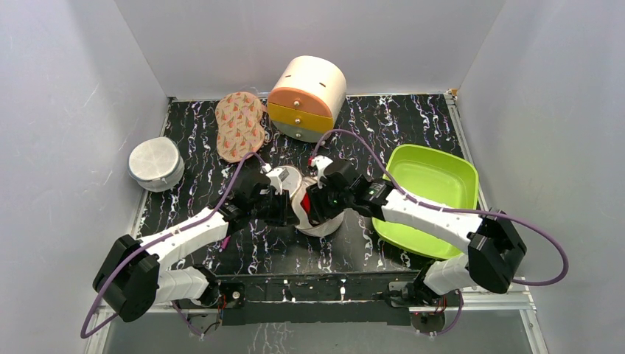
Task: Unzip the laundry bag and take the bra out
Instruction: Pick up the bra from the laundry bag.
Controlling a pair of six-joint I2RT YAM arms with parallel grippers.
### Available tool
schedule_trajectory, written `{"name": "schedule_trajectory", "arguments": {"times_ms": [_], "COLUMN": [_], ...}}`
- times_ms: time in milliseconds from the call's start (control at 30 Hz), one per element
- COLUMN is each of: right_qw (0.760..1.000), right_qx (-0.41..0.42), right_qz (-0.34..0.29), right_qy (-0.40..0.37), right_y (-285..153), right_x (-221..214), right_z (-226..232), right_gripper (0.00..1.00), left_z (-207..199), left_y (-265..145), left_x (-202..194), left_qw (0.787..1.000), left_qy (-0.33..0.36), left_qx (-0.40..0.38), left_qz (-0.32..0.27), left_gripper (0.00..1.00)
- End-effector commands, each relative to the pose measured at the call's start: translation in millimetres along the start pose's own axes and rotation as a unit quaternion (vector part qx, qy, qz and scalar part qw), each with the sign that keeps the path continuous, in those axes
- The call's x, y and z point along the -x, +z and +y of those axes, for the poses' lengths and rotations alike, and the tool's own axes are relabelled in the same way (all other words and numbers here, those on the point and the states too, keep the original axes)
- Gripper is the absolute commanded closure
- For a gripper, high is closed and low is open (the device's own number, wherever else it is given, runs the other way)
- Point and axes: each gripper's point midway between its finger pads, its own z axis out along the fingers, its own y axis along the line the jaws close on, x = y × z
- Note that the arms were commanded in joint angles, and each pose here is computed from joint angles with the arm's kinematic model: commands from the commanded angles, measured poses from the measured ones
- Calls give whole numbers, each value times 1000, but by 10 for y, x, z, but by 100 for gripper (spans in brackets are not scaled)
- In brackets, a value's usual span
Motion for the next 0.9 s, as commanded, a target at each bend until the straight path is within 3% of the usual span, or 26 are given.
{"name": "schedule_trajectory", "arguments": {"times_ms": [0,367,500,867], "right_qw": [996,997,996,996], "right_qx": [23,-44,-54,-72], "right_qz": [-79,-58,-46,-36], "right_qy": [-30,-41,-44,-48], "right_y": [-116,201,270,277], "right_x": [553,602,566,488], "right_z": [296,79,38,-3], "right_gripper": [57,61,68,70], "left_z": [-71,-85,-79,-87], "left_y": [-30,-4,-10,-16], "left_x": [33,7,4,7], "left_qw": [1000,1000,1000,1000], "left_qy": [11,6,7,8], "left_qx": [-15,-23,-21,-22], "left_qz": [-5,1,1,1], "left_gripper": [83,85,86,89]}}
